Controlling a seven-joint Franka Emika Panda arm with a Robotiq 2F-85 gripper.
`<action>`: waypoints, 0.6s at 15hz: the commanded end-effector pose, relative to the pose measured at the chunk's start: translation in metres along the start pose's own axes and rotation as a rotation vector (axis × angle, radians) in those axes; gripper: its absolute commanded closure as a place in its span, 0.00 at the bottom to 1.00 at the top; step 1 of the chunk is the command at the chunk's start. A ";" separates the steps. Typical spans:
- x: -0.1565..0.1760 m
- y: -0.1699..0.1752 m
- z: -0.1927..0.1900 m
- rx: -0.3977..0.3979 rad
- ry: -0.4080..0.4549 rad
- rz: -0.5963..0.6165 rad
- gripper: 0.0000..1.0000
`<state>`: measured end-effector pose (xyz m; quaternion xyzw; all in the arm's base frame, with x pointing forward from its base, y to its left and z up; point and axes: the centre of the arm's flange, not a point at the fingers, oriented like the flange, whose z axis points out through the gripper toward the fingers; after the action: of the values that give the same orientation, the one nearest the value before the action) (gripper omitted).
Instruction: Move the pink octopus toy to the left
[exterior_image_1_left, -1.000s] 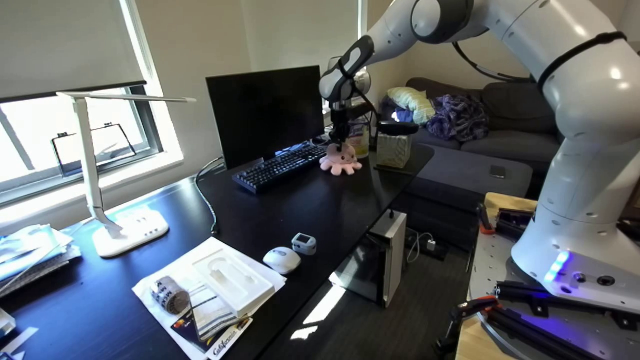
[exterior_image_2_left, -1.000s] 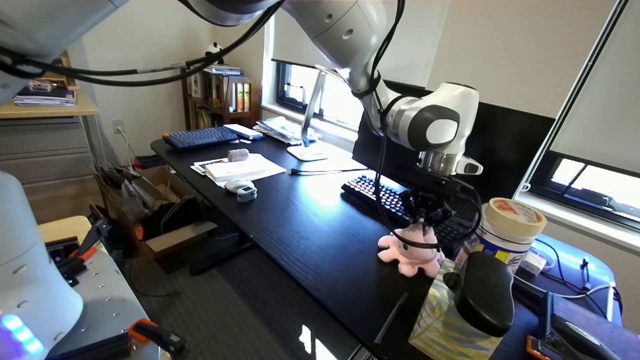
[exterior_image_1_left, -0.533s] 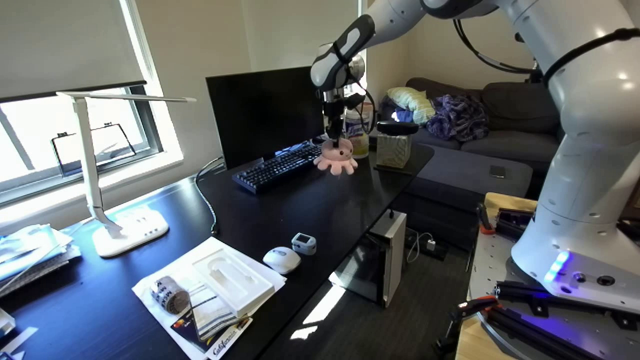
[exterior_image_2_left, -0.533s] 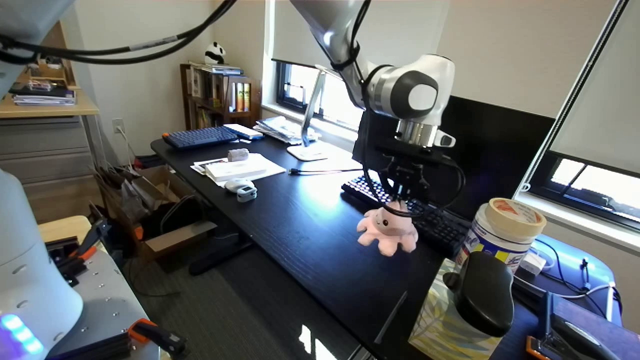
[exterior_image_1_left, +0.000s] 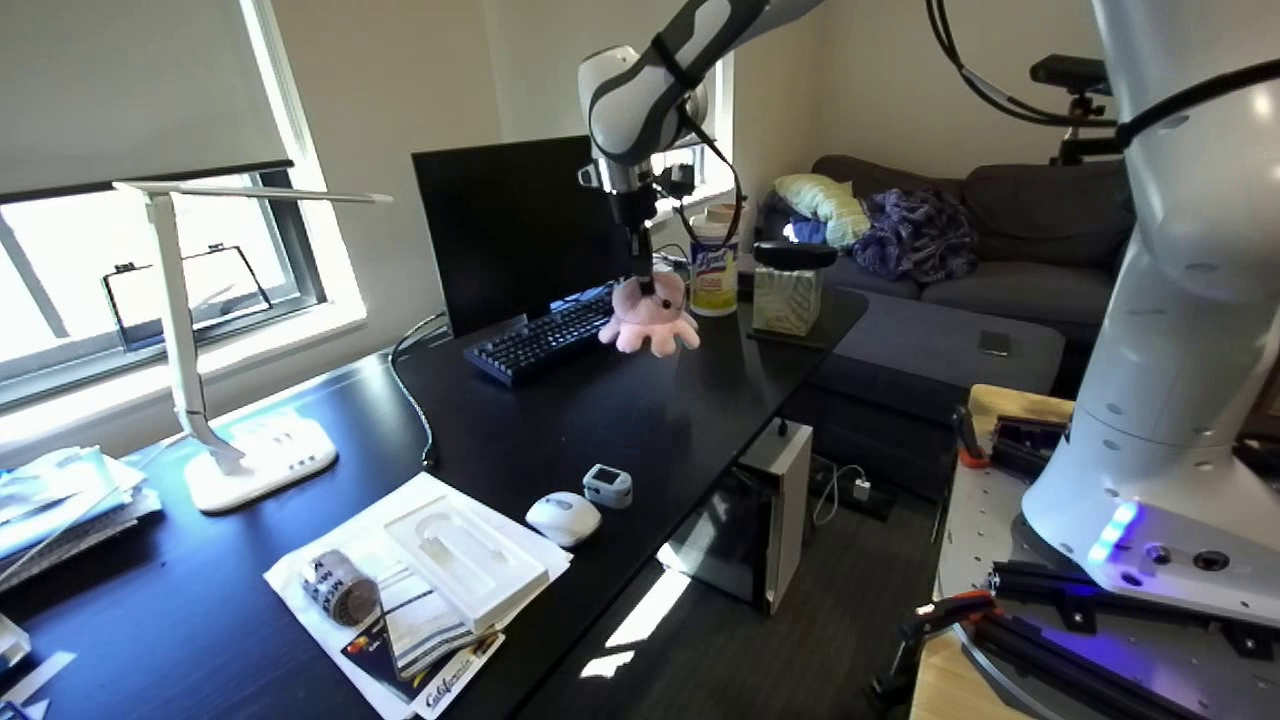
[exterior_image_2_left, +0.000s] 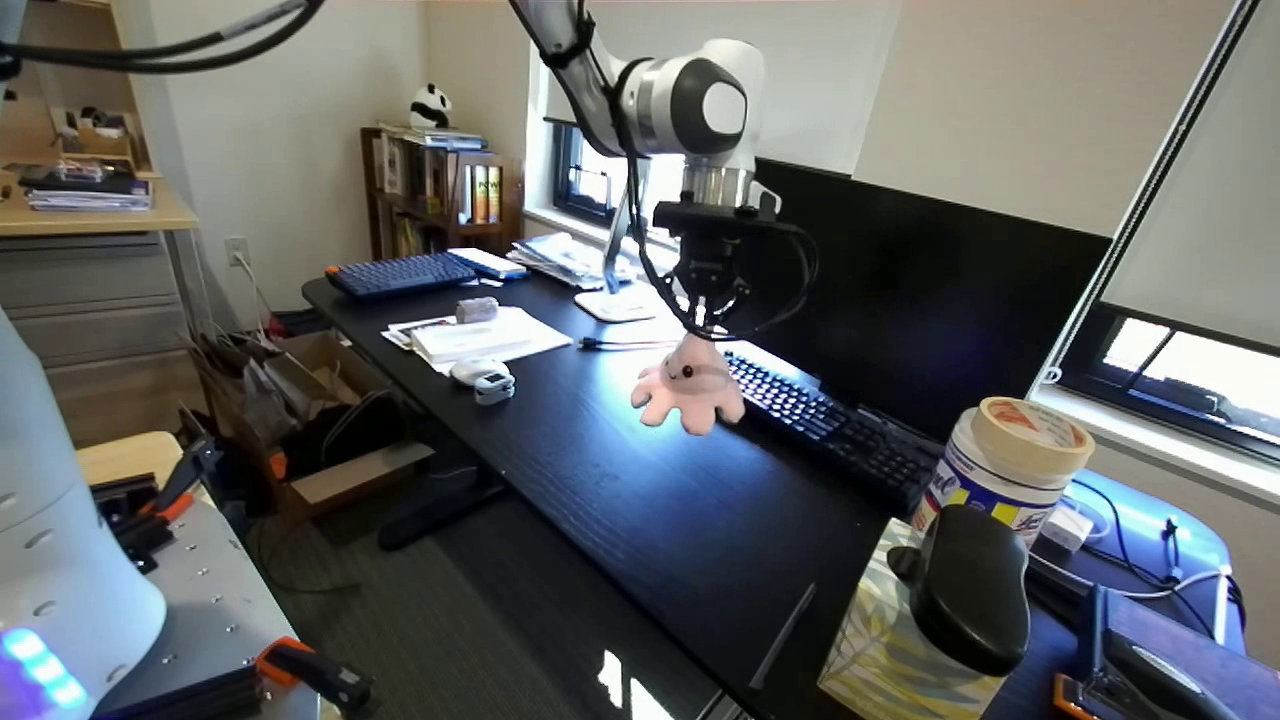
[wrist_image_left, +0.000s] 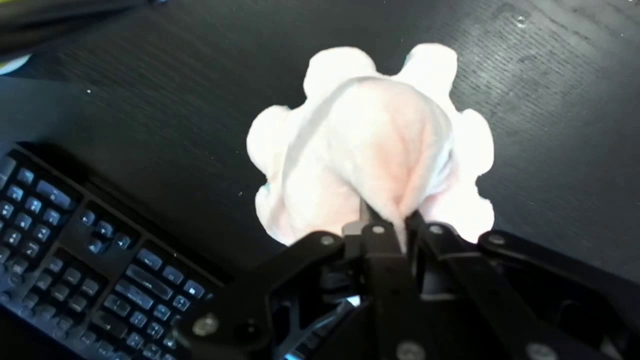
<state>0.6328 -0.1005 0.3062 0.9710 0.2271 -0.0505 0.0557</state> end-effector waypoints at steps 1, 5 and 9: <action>-0.001 -0.002 -0.007 -0.004 0.007 -0.002 0.92; 0.000 -0.016 0.021 0.035 -0.006 0.023 0.93; -0.006 -0.062 0.076 0.129 -0.062 0.053 0.93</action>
<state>0.6152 -0.0781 0.2583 0.9720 0.2186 -0.0834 0.0232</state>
